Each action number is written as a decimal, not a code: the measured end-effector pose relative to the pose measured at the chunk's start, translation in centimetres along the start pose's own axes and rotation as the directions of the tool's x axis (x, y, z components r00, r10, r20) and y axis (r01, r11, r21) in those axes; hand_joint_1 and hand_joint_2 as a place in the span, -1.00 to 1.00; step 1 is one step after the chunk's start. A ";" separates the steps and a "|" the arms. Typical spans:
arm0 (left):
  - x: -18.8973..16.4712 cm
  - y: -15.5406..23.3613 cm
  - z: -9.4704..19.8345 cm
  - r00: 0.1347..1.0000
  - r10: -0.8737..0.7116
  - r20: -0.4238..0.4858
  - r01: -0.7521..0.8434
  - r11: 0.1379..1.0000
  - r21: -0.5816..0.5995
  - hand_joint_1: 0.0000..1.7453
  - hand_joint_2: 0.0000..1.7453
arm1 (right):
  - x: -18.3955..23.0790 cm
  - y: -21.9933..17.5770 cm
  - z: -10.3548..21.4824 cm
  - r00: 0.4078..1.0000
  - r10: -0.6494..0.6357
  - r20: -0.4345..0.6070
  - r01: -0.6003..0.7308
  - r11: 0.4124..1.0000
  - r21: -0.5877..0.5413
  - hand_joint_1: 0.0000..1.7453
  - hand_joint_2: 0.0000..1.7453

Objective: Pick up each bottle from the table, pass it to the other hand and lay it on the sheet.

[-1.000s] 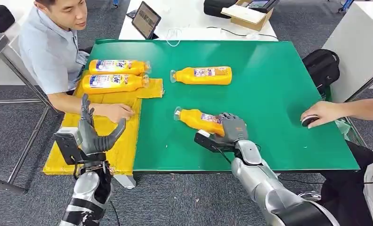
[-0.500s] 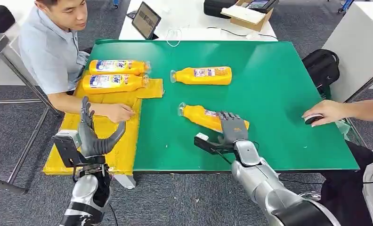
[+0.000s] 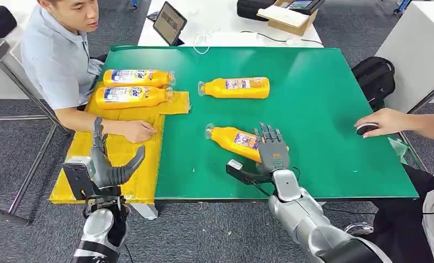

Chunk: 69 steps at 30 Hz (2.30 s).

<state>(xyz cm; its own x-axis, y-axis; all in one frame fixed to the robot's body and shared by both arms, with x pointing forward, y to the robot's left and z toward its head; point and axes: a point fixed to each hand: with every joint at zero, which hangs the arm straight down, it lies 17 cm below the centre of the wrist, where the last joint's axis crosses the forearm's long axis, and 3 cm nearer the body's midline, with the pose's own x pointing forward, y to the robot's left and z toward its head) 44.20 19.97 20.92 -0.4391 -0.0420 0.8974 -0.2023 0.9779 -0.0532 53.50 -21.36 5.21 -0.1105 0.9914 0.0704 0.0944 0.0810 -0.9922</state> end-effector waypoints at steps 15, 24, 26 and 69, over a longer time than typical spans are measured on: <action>0.4 0.1 0.2 1.000 -0.015 -0.001 0.015 1.000 -0.023 -1.00 1.00 | -3.2 2.6 -0.4 0.988 -0.036 -0.151 0.067 0.976 0.206 -1.00 1.00; 0.3 -0.4 0.2 1.000 -0.019 -0.004 0.019 0.999 -0.046 -1.00 1.00 | -4.6 1.9 -1.0 0.976 -0.133 -0.175 0.164 0.970 0.178 -1.00 1.00; 0.3 -0.5 0.2 1.000 -0.018 -0.004 0.018 0.999 -0.049 -1.00 1.00 | -4.6 2.0 -1.0 0.971 -0.155 -0.181 0.188 0.964 0.186 -1.00 1.00; -0.4 -2.0 0.6 0.993 0.113 -0.038 -0.116 0.989 -0.091 -1.00 1.00 | 5.2 -2.1 0.9 0.494 -0.861 0.120 0.860 0.504 0.076 0.96 1.00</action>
<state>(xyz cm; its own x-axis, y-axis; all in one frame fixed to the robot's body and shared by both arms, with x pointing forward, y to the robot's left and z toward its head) 44.28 17.89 20.43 -0.4257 0.0768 0.9016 -0.0696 0.9907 -0.1172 51.82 -16.48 7.60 -0.2543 0.4076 0.8771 -0.1224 0.8860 -0.4472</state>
